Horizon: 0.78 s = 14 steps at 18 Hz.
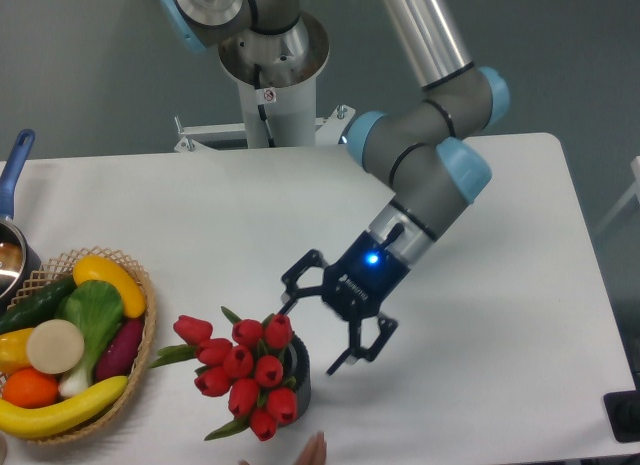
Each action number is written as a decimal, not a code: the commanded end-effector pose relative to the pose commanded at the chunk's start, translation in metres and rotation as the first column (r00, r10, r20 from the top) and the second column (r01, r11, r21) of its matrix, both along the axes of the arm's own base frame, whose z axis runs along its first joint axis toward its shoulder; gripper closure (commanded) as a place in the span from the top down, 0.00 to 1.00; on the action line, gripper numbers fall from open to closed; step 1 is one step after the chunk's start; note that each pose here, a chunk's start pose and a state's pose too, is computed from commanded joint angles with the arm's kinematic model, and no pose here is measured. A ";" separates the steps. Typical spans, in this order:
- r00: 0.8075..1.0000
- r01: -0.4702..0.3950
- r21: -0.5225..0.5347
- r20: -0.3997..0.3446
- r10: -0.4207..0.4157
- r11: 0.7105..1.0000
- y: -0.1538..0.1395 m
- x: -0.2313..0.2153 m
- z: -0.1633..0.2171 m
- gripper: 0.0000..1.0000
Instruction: Insert the flowers into the vase
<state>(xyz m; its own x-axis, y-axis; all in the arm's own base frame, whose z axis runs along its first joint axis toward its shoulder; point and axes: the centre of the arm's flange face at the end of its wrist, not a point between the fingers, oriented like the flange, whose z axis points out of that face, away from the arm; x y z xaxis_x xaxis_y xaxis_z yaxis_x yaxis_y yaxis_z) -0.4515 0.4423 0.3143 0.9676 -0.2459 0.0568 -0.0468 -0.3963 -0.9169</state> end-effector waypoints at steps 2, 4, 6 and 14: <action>0.998 -0.032 0.014 -0.048 0.033 0.999 -0.026 -0.014 0.007 1.00; 0.995 -0.072 0.018 -0.063 0.073 0.997 -0.047 -0.027 0.016 1.00; 0.991 -0.109 0.021 -0.073 0.110 0.994 -0.066 -0.035 0.025 1.00; 0.916 -0.275 -0.356 -0.381 0.130 0.893 -0.115 -0.020 0.020 1.00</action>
